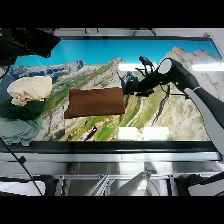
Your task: Fold the shirts.
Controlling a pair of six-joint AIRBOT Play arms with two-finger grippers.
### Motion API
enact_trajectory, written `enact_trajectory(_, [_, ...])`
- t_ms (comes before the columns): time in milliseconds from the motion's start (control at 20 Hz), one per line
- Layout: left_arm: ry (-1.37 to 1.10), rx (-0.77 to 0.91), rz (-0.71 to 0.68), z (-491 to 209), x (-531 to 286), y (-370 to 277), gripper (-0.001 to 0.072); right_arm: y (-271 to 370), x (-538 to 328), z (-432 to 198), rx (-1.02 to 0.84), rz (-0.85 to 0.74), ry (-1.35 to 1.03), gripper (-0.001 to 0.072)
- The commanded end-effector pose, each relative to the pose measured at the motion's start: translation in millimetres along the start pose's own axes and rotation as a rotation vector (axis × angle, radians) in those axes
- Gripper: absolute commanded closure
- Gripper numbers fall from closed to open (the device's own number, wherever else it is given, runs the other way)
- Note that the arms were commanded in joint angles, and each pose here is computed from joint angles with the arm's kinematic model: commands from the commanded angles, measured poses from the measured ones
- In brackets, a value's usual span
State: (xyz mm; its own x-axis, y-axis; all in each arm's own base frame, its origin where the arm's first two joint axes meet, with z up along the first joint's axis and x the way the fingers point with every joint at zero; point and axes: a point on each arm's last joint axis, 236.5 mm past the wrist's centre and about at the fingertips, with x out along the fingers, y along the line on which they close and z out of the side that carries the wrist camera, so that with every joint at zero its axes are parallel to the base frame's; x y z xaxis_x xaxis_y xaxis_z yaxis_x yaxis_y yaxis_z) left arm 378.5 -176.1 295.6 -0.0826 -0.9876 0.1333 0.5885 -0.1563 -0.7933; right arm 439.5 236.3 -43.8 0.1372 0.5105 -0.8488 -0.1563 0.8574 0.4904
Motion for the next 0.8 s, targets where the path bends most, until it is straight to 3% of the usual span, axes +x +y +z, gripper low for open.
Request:
enact_trajectory(0, [0.002,0.0,-0.002,-2.0,0.2,-0.1,0.0707,1.6,42.7,5.9,0.088,0.13,-0.009,0.0023])
enact_trajectory(350, [0.011,0.001,-0.008,-4.2,0.2,-1.4,0.0707,13.9,85.8,-4.9,0.201,0.263,0.049,0.0026])
enact_trajectory(450, [0.011,0.005,-0.007,-4.1,0.2,-1.3,0.0707,27.3,95.9,-12.1,0.194,0.299,0.07,0.0151])
enact_trajectory(600, [0.01,0.007,-0.008,-4.0,0.2,-1.3,0.0707,55.5,102.7,-13.1,0.196,0.39,0.065,0.0153])
enact_trajectory(650, [0.011,0.007,-0.008,-4.1,0.2,-1.4,0.0707,61.6,102.8,-12.5,0.197,0.411,0.062,0.0228])
enact_trajectory(700, [0.01,0.006,-0.008,-4.0,0.2,-1.4,0.0707,68.3,101.6,-12.0,0.177,0.436,0.056,0.049])
enact_trajectory(750, [0.011,0.006,-0.008,-4.0,0.2,-1.4,0.0707,75.5,98.6,-8.7,0.171,0.469,0.042,0.0624])
